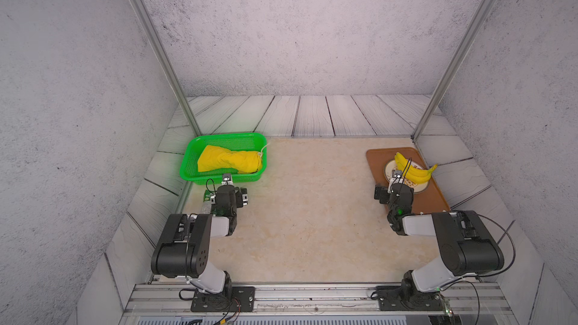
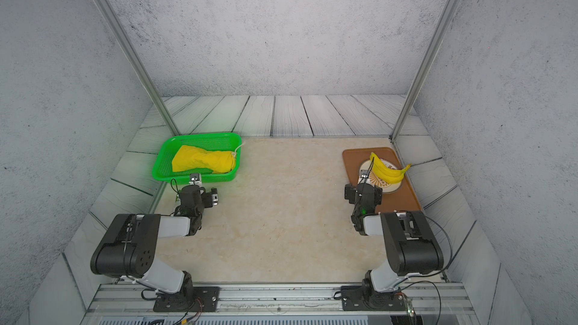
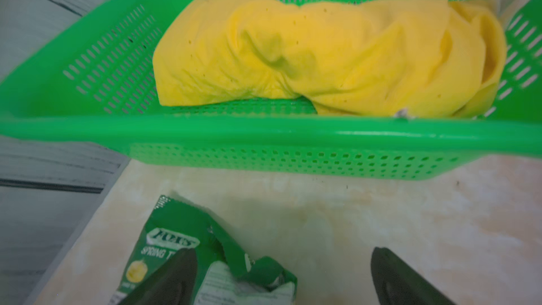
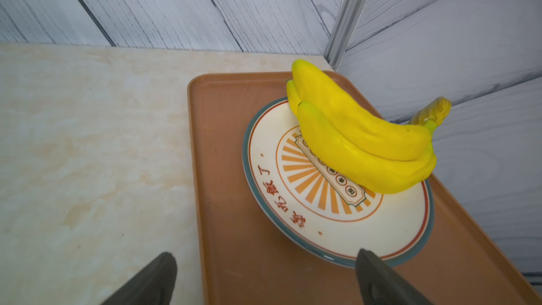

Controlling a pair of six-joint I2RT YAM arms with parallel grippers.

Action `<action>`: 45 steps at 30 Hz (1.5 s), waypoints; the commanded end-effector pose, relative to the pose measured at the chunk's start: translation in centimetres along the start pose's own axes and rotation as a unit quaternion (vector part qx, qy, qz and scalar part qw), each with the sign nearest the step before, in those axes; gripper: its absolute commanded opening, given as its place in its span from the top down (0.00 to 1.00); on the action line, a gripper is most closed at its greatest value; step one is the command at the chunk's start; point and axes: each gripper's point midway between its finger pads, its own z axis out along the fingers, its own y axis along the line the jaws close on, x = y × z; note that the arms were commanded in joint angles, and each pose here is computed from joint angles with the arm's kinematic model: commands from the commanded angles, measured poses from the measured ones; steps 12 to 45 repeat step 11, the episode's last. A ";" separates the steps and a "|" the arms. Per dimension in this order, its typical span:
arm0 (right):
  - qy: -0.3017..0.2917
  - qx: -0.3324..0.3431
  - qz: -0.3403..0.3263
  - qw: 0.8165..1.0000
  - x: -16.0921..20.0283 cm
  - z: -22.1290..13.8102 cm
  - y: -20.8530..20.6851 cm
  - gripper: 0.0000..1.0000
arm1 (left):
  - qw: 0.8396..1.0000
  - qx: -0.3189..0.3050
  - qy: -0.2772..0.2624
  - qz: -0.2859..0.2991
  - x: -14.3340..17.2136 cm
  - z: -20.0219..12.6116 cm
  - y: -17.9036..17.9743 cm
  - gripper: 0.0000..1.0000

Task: Roll up the shorts
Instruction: Reset both arms

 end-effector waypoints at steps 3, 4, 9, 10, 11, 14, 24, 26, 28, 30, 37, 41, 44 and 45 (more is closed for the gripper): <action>0.002 -0.009 0.006 1.000 -0.3 0.0 0.2 0.00 | 0.999 0.006 -0.036 -0.003 -2.1 -0.1 -0.1 0.02; 0.006 -0.009 0.006 1.000 -0.2 0.0 0.2 0.01 | 0.999 0.006 -0.032 -0.003 -2.1 0.0 -0.1 0.02; 0.011 -0.012 0.007 1.000 -0.1 0.2 0.3 0.00 | 1.000 0.006 -0.026 -0.002 -2.0 -0.1 0.0 0.02; 0.007 -0.012 0.008 1.000 -0.3 0.1 0.3 0.01 | 1.000 0.005 -0.029 -0.003 -2.1 -0.1 0.0 0.02; 0.007 -0.012 0.008 1.000 -0.2 0.1 0.3 0.00 | 1.000 0.005 -0.027 -0.002 -2.0 -0.1 0.0 0.02; 0.007 -0.012 0.008 1.000 -0.2 0.1 0.3 0.00 | 1.000 0.005 -0.027 -0.002 -2.0 -0.1 0.0 0.02; 0.007 -0.012 0.008 1.000 -0.2 0.1 0.3 0.00 | 1.000 0.005 -0.027 -0.002 -2.0 -0.1 0.0 0.02; 0.007 -0.012 0.008 1.000 -0.2 0.1 0.3 0.00 | 1.000 0.005 -0.027 -0.002 -2.0 -0.1 0.0 0.02; 0.007 -0.012 0.008 1.000 -0.2 0.1 0.3 0.00 | 1.000 0.005 -0.027 -0.002 -2.0 -0.1 0.0 0.02; 0.007 -0.012 0.008 1.000 -0.2 0.1 0.3 0.00 | 1.000 0.005 -0.027 -0.002 -2.0 -0.1 0.0 0.02; 0.007 -0.012 0.008 1.000 -0.2 0.1 0.3 0.00 | 1.000 0.005 -0.027 -0.002 -2.0 -0.1 0.0 0.02; 0.007 -0.012 0.008 1.000 -0.2 0.1 0.3 0.00 | 1.000 0.005 -0.027 -0.002 -2.0 -0.1 0.0 0.02; 0.007 -0.012 0.008 1.000 -0.2 0.1 0.3 0.00 | 1.000 0.005 -0.027 -0.002 -2.0 -0.1 0.0 0.02; 0.007 -0.012 0.008 1.000 -0.2 0.1 0.3 0.00 | 1.000 0.005 -0.027 -0.002 -2.0 -0.1 0.0 0.02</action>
